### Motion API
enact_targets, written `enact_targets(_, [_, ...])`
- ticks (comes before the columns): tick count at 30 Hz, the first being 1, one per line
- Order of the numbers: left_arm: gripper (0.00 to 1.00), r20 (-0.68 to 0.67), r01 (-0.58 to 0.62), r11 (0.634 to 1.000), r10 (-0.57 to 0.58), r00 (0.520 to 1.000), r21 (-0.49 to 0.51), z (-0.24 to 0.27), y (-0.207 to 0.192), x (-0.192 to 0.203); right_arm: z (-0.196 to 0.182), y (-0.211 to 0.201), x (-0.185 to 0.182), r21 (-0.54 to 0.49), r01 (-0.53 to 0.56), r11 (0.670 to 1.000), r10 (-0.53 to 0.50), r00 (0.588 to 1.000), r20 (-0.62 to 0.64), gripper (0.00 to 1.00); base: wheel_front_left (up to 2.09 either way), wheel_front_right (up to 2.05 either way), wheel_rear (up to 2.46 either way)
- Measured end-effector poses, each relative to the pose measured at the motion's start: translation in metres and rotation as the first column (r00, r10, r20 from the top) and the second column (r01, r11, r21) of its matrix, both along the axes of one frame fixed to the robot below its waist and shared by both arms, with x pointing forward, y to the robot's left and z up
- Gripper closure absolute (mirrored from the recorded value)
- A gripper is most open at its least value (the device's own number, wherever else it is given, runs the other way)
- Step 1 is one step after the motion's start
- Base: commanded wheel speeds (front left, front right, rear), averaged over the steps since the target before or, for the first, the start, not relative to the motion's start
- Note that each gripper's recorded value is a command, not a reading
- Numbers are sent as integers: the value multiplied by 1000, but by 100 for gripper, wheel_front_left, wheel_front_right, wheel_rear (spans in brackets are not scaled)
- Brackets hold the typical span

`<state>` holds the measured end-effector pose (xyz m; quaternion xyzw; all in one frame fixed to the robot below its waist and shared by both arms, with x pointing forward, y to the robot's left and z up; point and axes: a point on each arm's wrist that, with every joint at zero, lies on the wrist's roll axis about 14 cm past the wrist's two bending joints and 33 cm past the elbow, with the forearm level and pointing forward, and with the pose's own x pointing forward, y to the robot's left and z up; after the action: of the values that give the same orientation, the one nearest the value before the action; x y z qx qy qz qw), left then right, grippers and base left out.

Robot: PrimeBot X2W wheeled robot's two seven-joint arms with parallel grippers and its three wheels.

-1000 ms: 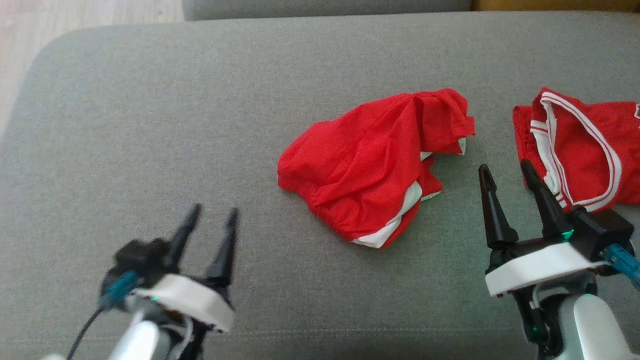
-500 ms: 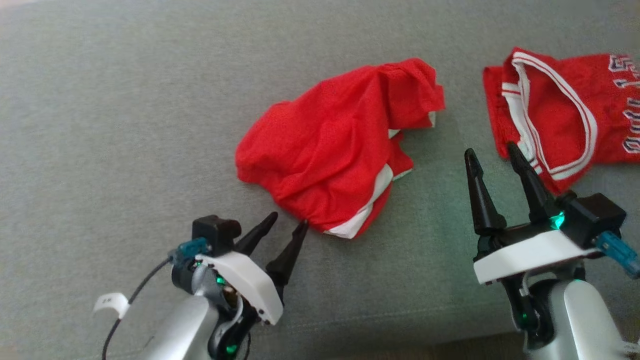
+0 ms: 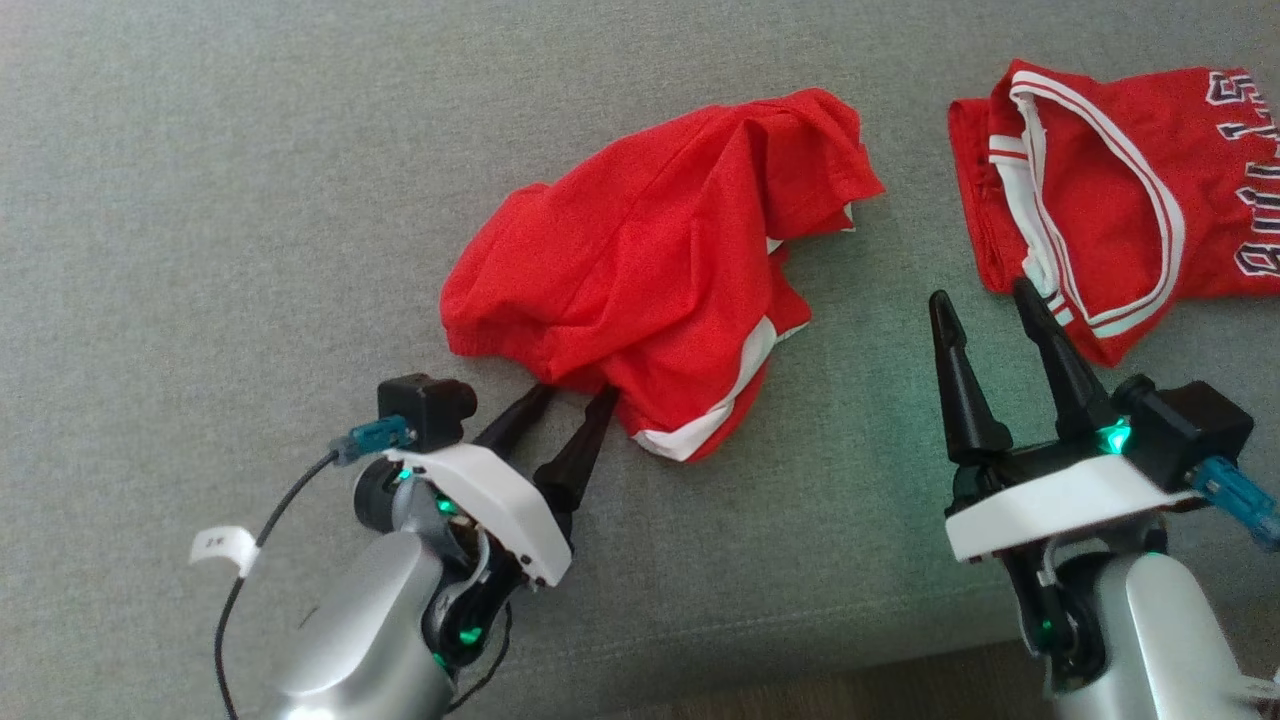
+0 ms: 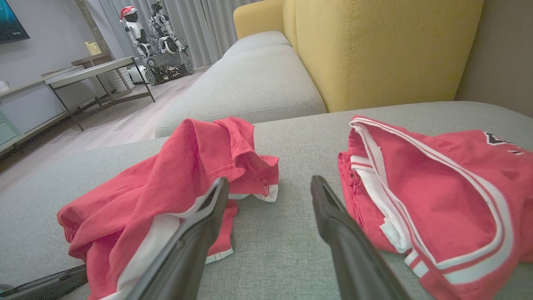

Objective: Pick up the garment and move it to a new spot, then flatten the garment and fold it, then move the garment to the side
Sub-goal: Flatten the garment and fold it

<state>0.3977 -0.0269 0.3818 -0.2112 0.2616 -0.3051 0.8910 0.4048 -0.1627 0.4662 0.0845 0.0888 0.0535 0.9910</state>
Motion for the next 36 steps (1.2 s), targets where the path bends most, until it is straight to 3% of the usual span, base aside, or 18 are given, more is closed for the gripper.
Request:
enact_targets(1, [16,-2,3,1000,-3,1000,-5,1,-2,0,0,1,0,0,-2,1000,2,1000,0,0,0,0,0])
enact_targets(2, [73,0,6,1000,-6,1000,-13,2,-3,0,0,1,1,1,-4,1000,4,1000,2,0,0,0,0])
enact_targets(3, [100,-2,7,1000,-7,1000,-20,2,-5,-1,1,2,1,2,-5,1000,5,1000,5,0,0,0,0])
enact_targets(12, [100,49,-16,999,18,999,-29,8,6,-4,4,6,1,21,-14,1000,13,1000,15,0,0,0,0])
enact_targets(30, [100,165,-252,966,259,952,-64,85,94,-47,3,28,4,53,-74,996,74,997,14,0,0,0,0])
enact_targets(36, [100,194,-298,954,294,936,-9,105,122,-59,6,33,7,67,-84,994,83,996,22,0,0,0,0])
